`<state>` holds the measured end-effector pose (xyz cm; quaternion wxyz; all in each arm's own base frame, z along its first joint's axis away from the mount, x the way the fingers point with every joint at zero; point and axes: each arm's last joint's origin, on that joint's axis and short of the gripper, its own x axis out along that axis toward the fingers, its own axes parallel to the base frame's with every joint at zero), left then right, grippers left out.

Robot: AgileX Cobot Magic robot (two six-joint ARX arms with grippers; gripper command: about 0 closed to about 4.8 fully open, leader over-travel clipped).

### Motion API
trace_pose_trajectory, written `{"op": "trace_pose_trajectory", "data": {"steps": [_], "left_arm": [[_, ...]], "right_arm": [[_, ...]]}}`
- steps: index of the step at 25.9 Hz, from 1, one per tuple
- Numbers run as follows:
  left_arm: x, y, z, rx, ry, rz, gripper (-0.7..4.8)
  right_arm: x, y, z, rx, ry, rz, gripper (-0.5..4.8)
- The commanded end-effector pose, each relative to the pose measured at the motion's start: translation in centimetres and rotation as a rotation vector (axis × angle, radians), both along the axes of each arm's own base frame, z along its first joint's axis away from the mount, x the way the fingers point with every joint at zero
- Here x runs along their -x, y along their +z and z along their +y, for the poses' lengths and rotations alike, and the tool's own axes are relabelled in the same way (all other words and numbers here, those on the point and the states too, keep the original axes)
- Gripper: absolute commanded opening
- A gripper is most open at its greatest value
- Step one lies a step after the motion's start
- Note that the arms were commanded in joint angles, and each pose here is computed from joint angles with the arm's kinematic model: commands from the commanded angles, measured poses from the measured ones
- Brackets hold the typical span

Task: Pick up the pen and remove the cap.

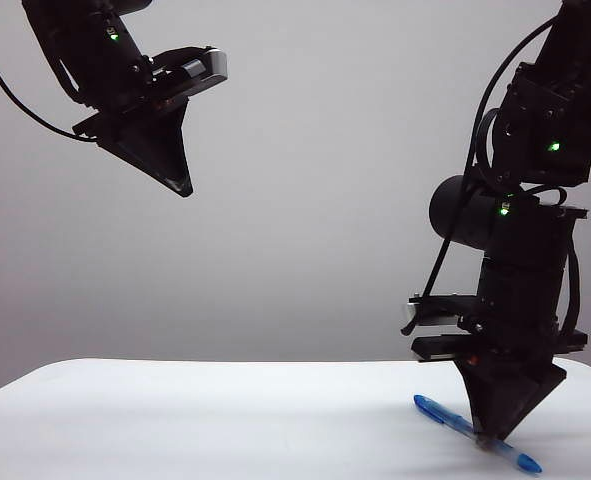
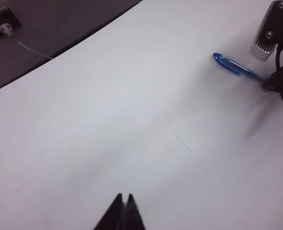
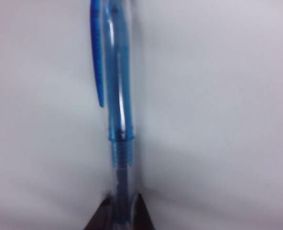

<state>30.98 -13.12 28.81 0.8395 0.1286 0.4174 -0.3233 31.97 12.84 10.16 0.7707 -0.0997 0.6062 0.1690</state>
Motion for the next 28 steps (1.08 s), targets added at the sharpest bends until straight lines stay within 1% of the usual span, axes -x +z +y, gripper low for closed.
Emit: {"op": "trace_pose_trajectory", "data": {"steps": [1, 2, 3, 4, 5, 10, 11, 12, 13, 16, 18, 20, 21, 23, 28], "left_arm": [[-0.2, 0.4, -0.1, 0.027, 0.004, -0.028, 0.32], [-0.3, 0.5, -0.1, 0.044, 0.018, -0.03, 0.32], [-0.4, 0.7, -0.2, 0.089, 0.027, -0.032, 0.31], [-0.6, 0.8, -0.3, 0.125, 0.025, -0.034, 0.31], [-0.8, 1.2, -0.3, 0.198, 0.01, -0.043, 0.31], [-1.7, 2.5, -0.3, 0.387, -0.037, -0.093, 0.31], [-2.0, 2.9, 0.0, 0.453, -0.05, -0.107, 0.32], [-2.3, 3.2, 0.3, 0.491, -0.055, -0.113, 0.32], [-2.6, 3.6, 0.7, 0.55, -0.047, -0.109, 0.37], [-2.9, 4.3, 1.1, 0.66, -0.08, -0.1, 1.25], [-3.0, 5.1, 0.9, 0.747, -0.143, -0.092, 1.57], [-3.0, 6.0, 0.7, 0.83, -0.209, -0.093, 1.57], [-3.0, 6.8, 0.6, 0.888, -0.274, -0.107, 1.57], [-2.8, 8.1, 0.1, 0.959, -0.359, -0.133, 1.57], [-2.2, 10.0, -0.2, 1.051, -0.451, -0.176, 1.57]], "right_arm": [[-0.4, 2.3, 0.3, -0.039, 0.018, -0.006, -0.06], [-0.5, 3.1, 0.4, -0.053, 0.022, -0.014, -0.06], [-0.8, 4.7, 0.6, -0.079, 0.029, -0.039, -0.06], [-0.9, 5.4, 0.7, -0.099, 0.035, -0.049, -0.06], [-1.0, 7.2, 0.8, -0.143, 0.046, -0.07, -0.06], [-0.6, 12.0, 0.9, -0.26, 0.089, -0.122, -0.06], [-0.2, 14.3, 0.9, -0.326, 0.123, -0.152, -0.06], [0.1, 15.3, 0.9, -0.357, 0.143, -0.168, -0.06], [0.5, 17.6, 0.8, -0.409, 0.165, -0.205, -0.06], [1.5, 21.2, 0.4, -0.492, 0.206, -0.284, -0.06], [2.2, 23.5, 0.3, -0.539, 0.235, -0.349, -0.06], [2.9, 25.5, 0.1, -0.592, 0.271, -0.407, -0.06], [3.5, 26.8, 0.1, -0.641, 0.309, -0.451, -0.06], [4.1, 27.9, -0.1, -0.678, 0.334, -0.502, -0.06], [4.1, 28.1, -0.1, -0.681, 0.337, -0.513, -0.06]]}}
